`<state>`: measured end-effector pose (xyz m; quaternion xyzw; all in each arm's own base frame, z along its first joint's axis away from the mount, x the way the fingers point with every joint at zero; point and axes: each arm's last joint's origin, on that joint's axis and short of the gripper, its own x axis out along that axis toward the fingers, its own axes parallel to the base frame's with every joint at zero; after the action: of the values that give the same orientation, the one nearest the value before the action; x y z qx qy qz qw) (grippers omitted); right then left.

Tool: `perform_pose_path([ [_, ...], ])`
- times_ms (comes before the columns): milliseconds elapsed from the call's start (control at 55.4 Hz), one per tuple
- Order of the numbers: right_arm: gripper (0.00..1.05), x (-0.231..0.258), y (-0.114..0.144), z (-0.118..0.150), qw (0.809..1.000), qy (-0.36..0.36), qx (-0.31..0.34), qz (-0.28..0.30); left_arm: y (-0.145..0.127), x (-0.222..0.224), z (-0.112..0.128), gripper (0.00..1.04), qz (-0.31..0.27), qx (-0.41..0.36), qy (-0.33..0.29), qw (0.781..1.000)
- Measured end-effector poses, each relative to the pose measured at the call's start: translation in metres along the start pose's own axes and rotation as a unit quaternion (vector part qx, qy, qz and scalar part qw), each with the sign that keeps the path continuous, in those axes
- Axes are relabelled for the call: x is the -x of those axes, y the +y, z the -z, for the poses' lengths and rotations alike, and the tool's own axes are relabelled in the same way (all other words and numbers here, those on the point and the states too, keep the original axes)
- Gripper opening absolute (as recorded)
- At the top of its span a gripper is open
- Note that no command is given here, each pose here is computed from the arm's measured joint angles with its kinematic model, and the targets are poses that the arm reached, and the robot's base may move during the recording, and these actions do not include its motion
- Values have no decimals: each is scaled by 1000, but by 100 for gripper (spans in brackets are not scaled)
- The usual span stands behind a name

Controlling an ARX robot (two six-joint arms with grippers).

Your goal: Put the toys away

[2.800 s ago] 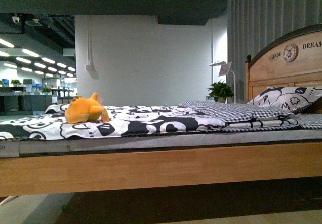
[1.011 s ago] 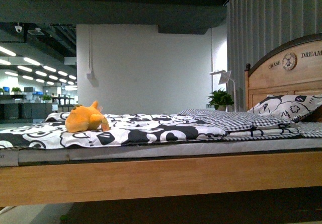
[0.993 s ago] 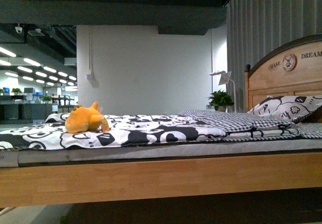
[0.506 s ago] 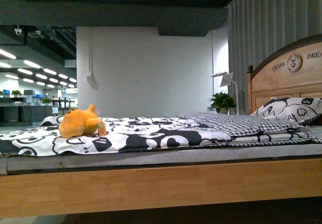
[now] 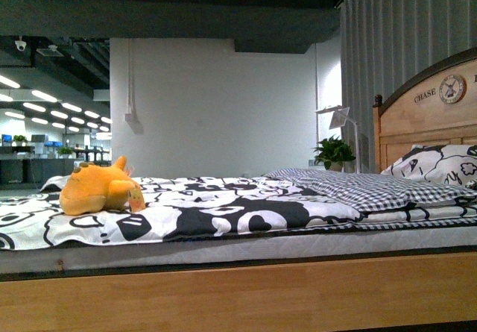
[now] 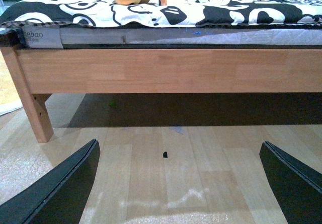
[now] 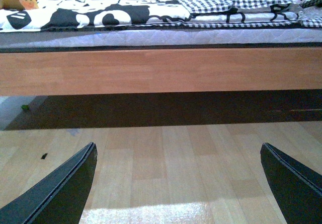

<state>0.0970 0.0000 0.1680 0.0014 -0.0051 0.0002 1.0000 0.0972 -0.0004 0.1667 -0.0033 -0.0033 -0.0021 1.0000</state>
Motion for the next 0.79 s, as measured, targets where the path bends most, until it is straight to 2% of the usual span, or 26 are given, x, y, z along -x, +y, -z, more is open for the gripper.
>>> perform_pose_path([
  [795,98,0,0,0,1000,0,0,0,0,0,0,98,0,0,0,1000],
])
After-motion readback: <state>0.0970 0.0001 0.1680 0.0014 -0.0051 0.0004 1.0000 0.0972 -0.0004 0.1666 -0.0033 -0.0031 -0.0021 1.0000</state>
